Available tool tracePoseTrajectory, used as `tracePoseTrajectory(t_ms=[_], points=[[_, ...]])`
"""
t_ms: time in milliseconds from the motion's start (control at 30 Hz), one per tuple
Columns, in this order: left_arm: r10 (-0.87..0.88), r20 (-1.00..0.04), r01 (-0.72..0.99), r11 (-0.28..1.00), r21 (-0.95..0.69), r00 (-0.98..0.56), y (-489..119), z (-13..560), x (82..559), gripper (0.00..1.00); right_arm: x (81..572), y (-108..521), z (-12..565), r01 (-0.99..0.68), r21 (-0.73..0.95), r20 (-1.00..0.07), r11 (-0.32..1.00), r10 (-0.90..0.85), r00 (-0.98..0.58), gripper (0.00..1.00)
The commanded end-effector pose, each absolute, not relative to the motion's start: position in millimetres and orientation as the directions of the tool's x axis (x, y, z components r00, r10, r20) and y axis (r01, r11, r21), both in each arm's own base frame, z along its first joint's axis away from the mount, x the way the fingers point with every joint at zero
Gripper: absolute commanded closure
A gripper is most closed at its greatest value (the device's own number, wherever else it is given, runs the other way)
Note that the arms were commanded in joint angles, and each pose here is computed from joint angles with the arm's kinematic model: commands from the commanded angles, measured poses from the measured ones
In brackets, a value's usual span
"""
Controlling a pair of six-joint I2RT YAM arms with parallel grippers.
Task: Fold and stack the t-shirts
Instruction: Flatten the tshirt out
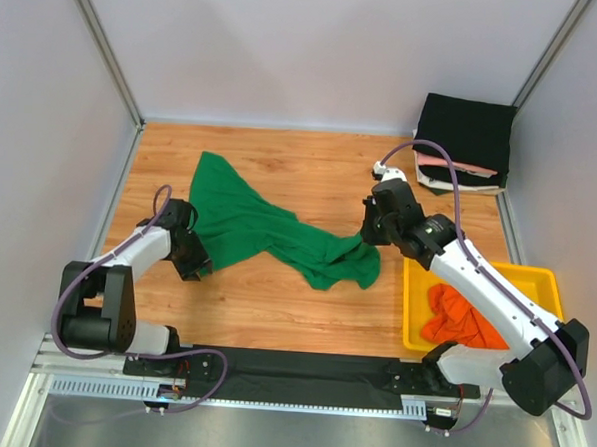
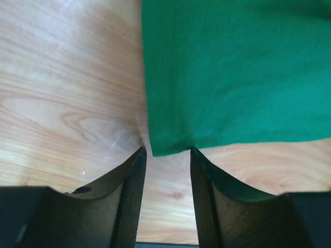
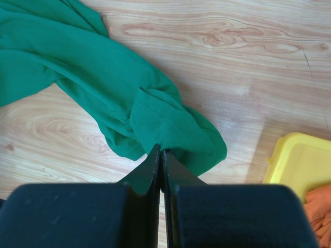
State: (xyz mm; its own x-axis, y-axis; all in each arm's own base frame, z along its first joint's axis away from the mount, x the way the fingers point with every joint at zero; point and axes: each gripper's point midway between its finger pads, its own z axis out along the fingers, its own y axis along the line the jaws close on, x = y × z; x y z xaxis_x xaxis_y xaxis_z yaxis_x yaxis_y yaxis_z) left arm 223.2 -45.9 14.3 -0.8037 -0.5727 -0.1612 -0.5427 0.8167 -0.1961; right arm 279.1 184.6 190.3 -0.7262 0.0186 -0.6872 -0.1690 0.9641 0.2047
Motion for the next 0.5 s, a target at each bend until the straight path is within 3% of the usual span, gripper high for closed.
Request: tracePoseTrajectory(t_ms=[0,67,200,267,300,367,467], points=[[-0.596,-0.250,-0.575,0.803,-0.158,-0.763,-32.0,7.4,242.7,0.53,281.9,184.3,205.2,-0.184,0.225,-0.727,0.957,0.039,-0.686,1.00],[-0.601,-0.267,-0.582,0.798,-0.154,-0.753,-29.5,9.2,248.1,0.53,280.0,184.3,205.4,-0.186,0.228,-0.726,0.956,0.039,-0.687,1.00],[-0.602,-0.269,-0.586,0.797,-0.144,-0.752,-28.4,7.6,256.9,0.67,277.6,182.7,207.8,-0.185,0.232,-0.727,0.955,0.044,-0.686,1.00],[-0.603,-0.283,-0.586,0.796,-0.151,-0.746,-27.9,10.1,262.9,0.85,276.2,181.9,210.6,-0.183,0.238,-0.729,0.954,0.051,-0.682,1.00],[-0.601,-0.289,-0.583,0.798,-0.154,-0.745,-27.6,12.0,264.8,1.00,275.3,180.8,211.7,-0.180,0.240,-0.729,0.954,0.055,-0.683,1.00],[-0.596,-0.314,-0.572,0.801,-0.176,-0.739,-28.3,23.8,271.4,1.00,273.5,179.9,218.8,-0.183,0.249,-0.737,0.951,0.063,-0.673,1.00],[-0.566,-0.429,-0.535,0.820,-0.204,-0.704,-22.2,81.2,269.7,1.00,269.0,174.9,239.0,-0.184,0.260,-0.757,0.948,0.082,-0.648,1.00]])
